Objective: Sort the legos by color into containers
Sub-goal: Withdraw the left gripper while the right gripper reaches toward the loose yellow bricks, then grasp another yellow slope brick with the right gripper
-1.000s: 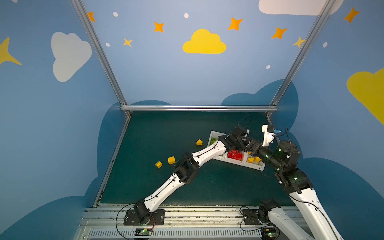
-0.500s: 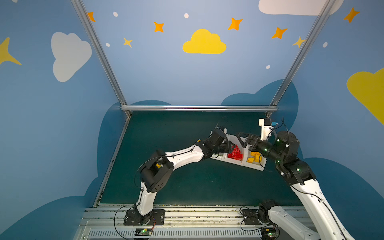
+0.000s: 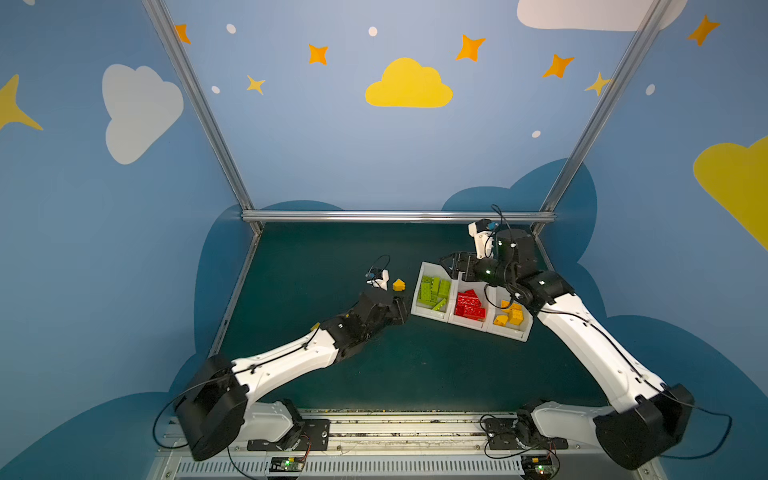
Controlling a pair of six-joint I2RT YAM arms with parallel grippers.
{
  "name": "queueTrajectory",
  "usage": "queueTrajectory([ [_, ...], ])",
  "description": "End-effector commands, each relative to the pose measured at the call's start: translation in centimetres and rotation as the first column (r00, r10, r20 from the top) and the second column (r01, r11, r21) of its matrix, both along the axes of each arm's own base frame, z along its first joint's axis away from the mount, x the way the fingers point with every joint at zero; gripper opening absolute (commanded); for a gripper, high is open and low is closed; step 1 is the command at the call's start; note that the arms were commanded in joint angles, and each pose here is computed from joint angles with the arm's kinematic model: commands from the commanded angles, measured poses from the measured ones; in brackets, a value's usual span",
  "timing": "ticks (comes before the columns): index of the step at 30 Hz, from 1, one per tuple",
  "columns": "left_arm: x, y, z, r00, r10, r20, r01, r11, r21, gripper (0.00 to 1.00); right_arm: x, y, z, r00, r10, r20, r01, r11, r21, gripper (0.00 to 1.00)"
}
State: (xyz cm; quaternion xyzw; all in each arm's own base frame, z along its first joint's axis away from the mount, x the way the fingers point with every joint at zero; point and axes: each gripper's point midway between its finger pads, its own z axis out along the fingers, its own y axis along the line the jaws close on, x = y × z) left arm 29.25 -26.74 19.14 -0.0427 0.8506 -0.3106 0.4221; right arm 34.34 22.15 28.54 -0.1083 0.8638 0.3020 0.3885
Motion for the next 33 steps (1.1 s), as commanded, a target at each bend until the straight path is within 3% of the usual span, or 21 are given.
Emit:
queueTrajectory([
  [1, -0.6, 4.7, -1.3, 0.991, 0.136, 0.017, -0.137, 0.987, 0.079, 0.51, 0.6, 1.7, -1.8, 0.997, 0.069, -0.042, -0.072, 0.995, -0.076, 0.86],
  [7, -2.3, 9.2, -2.7, 0.978, 0.209, 0.015, -0.210, 0.971, 0.117, 0.55, 1.9, 5.8, -6.3, 0.978, 0.166, -0.125, -0.192, 0.951, -0.244, 0.82],
  [11, -3.2, 11.8, -3.9, 0.967, 0.256, 0.012, -0.254, 0.953, 0.165, 0.60, 2.7, 8.3, -9.7, 0.942, 0.253, -0.220, -0.310, 0.905, -0.290, 0.81],
  [14, -3.8, 13.6, -4.7, 0.954, 0.299, 0.012, -0.296, 0.935, 0.195, 0.68, 3.7, 9.3, -12.3, 0.921, 0.258, -0.293, -0.354, 0.869, -0.347, 0.79],
  [23, -5.6, 16.8, -6.9, 0.928, 0.372, 0.024, -0.369, 0.908, 0.201, 0.91, 5.2, 12.0, -18.0, 0.895, 0.264, -0.360, -0.423, 0.756, -0.499, 0.76],
  [33, -7.3, 19.1, -8.7, 0.907, 0.420, 0.024, -0.419, 0.894, 0.163, 0.95, 6.3, 12.9, -21.0, 0.882, 0.255, -0.397, -0.444, 0.732, -0.516, 0.63],
])
